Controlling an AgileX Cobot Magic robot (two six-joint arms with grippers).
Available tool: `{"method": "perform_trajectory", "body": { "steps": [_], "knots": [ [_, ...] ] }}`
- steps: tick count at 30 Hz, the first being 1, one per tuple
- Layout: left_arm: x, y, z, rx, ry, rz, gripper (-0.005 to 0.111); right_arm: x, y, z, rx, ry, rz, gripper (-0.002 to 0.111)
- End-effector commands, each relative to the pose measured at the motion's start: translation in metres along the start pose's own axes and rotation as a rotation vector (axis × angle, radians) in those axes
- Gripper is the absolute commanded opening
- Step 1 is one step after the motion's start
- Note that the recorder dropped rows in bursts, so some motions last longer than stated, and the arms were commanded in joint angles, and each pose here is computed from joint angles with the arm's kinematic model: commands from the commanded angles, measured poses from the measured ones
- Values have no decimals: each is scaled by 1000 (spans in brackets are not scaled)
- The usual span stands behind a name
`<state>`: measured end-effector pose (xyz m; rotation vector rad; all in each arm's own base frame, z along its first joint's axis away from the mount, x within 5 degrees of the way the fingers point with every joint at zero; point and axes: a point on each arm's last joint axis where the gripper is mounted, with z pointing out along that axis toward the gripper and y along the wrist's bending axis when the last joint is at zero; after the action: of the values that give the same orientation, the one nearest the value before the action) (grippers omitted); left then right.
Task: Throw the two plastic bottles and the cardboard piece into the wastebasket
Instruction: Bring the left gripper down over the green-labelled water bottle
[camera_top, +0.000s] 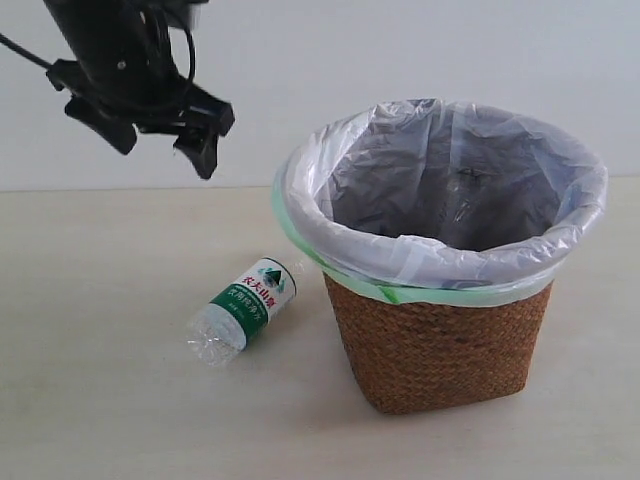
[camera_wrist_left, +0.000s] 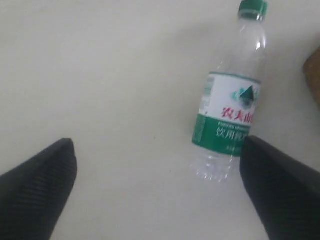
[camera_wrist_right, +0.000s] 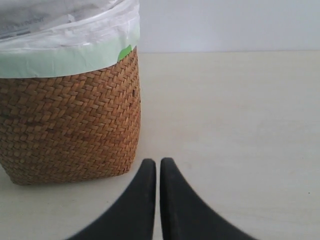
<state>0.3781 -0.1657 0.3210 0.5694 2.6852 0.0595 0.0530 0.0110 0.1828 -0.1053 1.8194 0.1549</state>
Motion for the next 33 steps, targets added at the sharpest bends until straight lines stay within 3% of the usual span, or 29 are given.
{"method": "perform_trajectory", "body": {
  "steps": [1,6,10,17,27,33],
  "knots": [
    [18,-2,25,0,107,152,82,-1,0,0,7,-12,-8,0],
    [38,-7,48,29,211,232,82,-1,0,0,7,-12,-8,0],
    [43,-12,61,74,185,262,82,-1,0,0,7,-12,-8,0],
    [42,-25,81,175,146,234,82,-1,0,0,7,-12,-8,0],
    [41,-34,129,203,152,220,82,-1,0,0,7,-12,-8,0],
    [38,-42,130,293,101,245,82,-1,0,0,7,-12,-8,0]
  ]
}}
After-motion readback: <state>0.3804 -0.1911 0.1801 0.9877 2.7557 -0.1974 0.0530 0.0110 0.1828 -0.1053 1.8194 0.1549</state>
